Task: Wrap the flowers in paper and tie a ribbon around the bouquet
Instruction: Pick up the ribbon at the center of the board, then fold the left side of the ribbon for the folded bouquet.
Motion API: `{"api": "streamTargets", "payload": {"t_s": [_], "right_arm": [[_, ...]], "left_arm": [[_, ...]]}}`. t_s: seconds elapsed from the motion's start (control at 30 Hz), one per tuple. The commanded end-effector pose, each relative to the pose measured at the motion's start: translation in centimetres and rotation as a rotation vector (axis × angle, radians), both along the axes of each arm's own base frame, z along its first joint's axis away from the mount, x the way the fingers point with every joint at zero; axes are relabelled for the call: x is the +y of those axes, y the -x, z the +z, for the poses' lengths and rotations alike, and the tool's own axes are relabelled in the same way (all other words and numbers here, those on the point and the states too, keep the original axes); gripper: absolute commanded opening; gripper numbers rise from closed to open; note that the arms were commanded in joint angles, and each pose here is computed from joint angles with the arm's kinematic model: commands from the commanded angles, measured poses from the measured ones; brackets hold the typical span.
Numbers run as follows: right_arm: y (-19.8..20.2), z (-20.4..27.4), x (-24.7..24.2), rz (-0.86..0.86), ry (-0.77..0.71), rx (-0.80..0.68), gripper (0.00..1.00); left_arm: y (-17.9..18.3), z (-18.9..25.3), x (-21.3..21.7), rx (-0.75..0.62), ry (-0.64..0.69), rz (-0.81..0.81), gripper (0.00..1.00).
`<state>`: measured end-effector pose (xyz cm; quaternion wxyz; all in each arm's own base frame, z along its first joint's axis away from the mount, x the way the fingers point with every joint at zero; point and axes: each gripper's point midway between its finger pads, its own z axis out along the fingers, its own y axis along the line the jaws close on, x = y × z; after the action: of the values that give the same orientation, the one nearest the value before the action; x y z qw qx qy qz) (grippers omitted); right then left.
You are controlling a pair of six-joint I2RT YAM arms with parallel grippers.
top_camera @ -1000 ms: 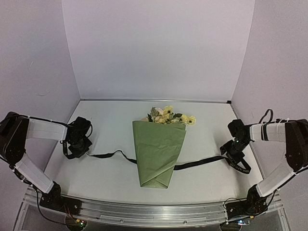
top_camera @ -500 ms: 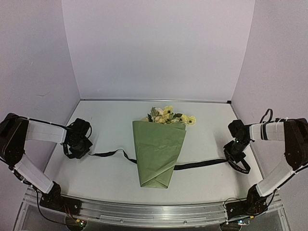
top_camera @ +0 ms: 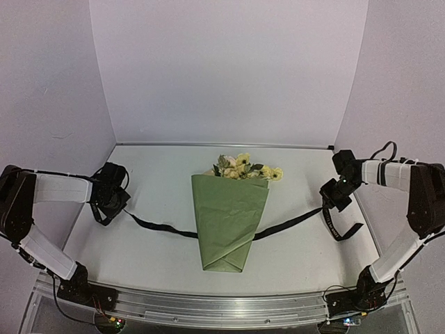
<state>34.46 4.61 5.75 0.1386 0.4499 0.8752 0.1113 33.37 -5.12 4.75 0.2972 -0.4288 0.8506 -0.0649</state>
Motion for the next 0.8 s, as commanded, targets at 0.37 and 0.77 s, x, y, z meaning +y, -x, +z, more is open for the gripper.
{"api": "streamTargets", "payload": {"t_s": [0.37, 0.77], "right_arm": [[0.2, 0.8, -0.9, 0.007, 0.03, 0.02, 0.0], [-1.4, 2.2, -1.5, 0.016, 0.076, -0.04, 0.0]], "left_arm": [[-4.6, 2.2, 1.0, -0.085, -0.012, -0.029, 0.0], [-9.6, 4.3, 1.9, -0.154, 0.047, -0.052, 0.0]]}}
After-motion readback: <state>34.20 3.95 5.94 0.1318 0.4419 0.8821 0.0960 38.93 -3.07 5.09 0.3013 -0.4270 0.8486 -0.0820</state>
